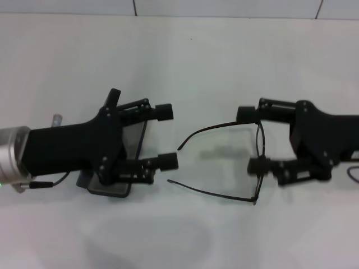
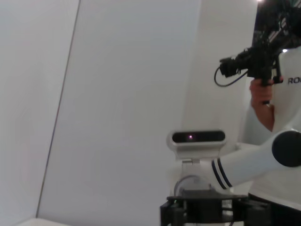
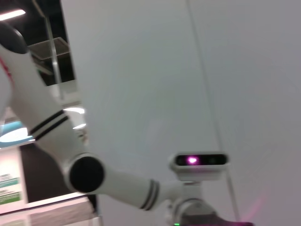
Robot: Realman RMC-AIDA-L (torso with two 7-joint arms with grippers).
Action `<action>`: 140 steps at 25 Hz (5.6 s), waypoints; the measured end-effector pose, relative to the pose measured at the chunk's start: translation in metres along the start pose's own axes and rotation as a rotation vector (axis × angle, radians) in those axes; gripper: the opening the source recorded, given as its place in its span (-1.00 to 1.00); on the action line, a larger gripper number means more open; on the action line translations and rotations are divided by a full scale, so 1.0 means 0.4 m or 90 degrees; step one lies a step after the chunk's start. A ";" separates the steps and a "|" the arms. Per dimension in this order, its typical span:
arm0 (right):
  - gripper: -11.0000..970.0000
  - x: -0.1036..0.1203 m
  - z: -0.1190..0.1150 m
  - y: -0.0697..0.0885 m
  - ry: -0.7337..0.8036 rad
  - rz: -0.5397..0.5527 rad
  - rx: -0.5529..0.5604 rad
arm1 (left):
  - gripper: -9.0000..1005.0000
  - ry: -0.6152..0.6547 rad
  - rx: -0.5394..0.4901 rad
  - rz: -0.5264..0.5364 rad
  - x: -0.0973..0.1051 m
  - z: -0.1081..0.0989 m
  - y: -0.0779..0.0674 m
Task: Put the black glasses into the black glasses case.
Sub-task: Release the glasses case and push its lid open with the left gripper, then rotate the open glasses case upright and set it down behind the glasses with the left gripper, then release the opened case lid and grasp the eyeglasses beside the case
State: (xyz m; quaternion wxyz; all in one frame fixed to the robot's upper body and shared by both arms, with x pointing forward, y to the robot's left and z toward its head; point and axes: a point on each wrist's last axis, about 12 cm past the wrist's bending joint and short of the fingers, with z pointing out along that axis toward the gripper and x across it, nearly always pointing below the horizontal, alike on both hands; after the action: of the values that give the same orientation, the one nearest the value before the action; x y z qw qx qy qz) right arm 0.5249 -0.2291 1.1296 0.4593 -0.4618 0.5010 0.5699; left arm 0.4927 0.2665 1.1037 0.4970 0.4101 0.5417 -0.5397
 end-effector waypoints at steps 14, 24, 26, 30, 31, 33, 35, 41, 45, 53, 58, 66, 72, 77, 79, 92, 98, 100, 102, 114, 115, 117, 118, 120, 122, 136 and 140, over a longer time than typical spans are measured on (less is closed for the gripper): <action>0.78 0.037 -0.281 0.124 -0.142 -0.114 0.407 | 0.65 0.216 -0.202 -0.036 -0.237 0.092 0.086; 0.77 0.074 -0.299 0.166 -0.173 -0.144 0.457 | 0.55 0.431 -0.496 -0.151 -0.331 0.154 0.059; 0.77 0.075 -0.297 0.163 -0.173 -0.145 0.456 | 0.55 0.468 -0.545 -0.153 -0.326 0.167 0.052; 0.77 0.077 -0.286 0.147 -0.165 -0.156 0.454 | 0.53 0.547 -0.608 -0.169 -0.279 0.186 0.052; 0.77 0.077 -0.284 0.142 -0.160 -0.156 0.453 | 0.53 0.564 -0.619 -0.176 -0.265 0.188 0.055; 0.77 0.079 -0.282 0.138 -0.155 -0.153 0.452 | 0.51 0.589 -0.630 -0.189 -0.242 0.190 0.062; 0.77 0.080 -0.282 0.137 -0.152 -0.151 0.453 | 0.50 0.611 -0.637 -0.206 -0.217 0.189 0.070; 0.77 0.081 -0.283 0.136 -0.150 -0.150 0.457 | 0.46 0.647 -0.665 -0.215 -0.185 0.170 0.090; 0.76 0.081 -0.282 0.135 -0.151 -0.149 0.457 | 0.43 0.672 -0.659 -0.217 -0.167 0.172 0.093; 0.76 0.079 -0.279 0.132 -0.157 -0.150 0.457 | 0.04 0.699 -0.646 -0.202 -0.157 0.185 0.091; 0.76 0.083 -0.280 0.137 -0.158 -0.148 0.458 | -0.34 0.701 -0.643 -0.196 -0.159 0.186 0.091; 0.75 0.090 -0.283 0.148 -0.170 -0.142 0.464 | -0.60 0.703 -0.623 -0.153 -0.182 0.204 0.090; 0.75 0.090 -0.284 0.154 -0.174 -0.144 0.460 | -0.60 0.679 -0.570 0.003 -0.242 0.256 0.089; 0.75 0.092 -0.288 0.170 -0.184 -0.145 0.458 | -0.60 0.672 -0.455 0.243 -0.228 0.349 0.099; 0.75 0.096 -0.294 0.182 -0.194 -0.145 0.465 | -0.60 0.657 -0.430 0.312 -0.213 0.378 0.113; 0.74 0.128 -0.324 0.249 -0.239 -0.135 0.516 | -0.60 0.643 -0.300 0.585 -0.063 0.486 0.165; 0.74 0.133 -0.322 0.253 -0.240 -0.129 0.516 | -0.60 0.655 -0.273 0.604 -0.030 0.504 0.169; 0.74 0.134 -0.321 0.253 -0.241 -0.130 0.517 | -0.60 0.659 -0.265 0.606 -0.024 0.507 0.165; 0.74 0.134 -0.321 0.253 -0.240 -0.131 0.517 | -0.59 0.663 -0.259 0.607 -0.020 0.508 0.162; 0.73 0.137 -0.322 0.259 -0.239 -0.130 0.518 | -0.59 0.672 -0.243 0.593 -0.003 0.515 0.145; 0.73 0.138 -0.321 0.260 -0.240 -0.129 0.517 | -0.59 0.672 -0.244 0.590 -0.004 0.516 0.145; 0.73 0.140 -0.320 0.263 -0.243 -0.127 0.516 | -0.58 0.670 -0.245 0.586 -0.007 0.518 0.143; 0.73 0.141 -0.320 0.265 -0.244 -0.126 0.517 | -0.58 0.668 -0.246 0.586 -0.008 0.519 0.143; 0.73 0.143 -0.321 0.269 -0.246 -0.125 0.518 | -0.50 0.664 -0.249 0.584 -0.011 0.518 0.141; 0.73 0.143 -0.320 0.271 -0.246 -0.124 0.516 | -0.41 0.658 -0.253 0.581 -0.011 0.515 0.137; 0.72 0.076 -0.325 0.168 -0.076 0.038 0.379 | -0.02 0.334 -0.390 0.382 -0.249 0.416 0.026; 0.68 0.006 -0.289 0.107 0.188 0.115 0.294 | -0.03 0.189 -0.346 0.284 -0.304 0.351 -0.001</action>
State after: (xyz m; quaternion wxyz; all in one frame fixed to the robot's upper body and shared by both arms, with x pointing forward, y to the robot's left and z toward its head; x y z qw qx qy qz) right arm 0.4900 -0.3471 1.1255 0.4218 -0.3763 0.7179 0.4063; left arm 0.5265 0.1384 1.2338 0.6094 0.4450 0.6283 -0.1896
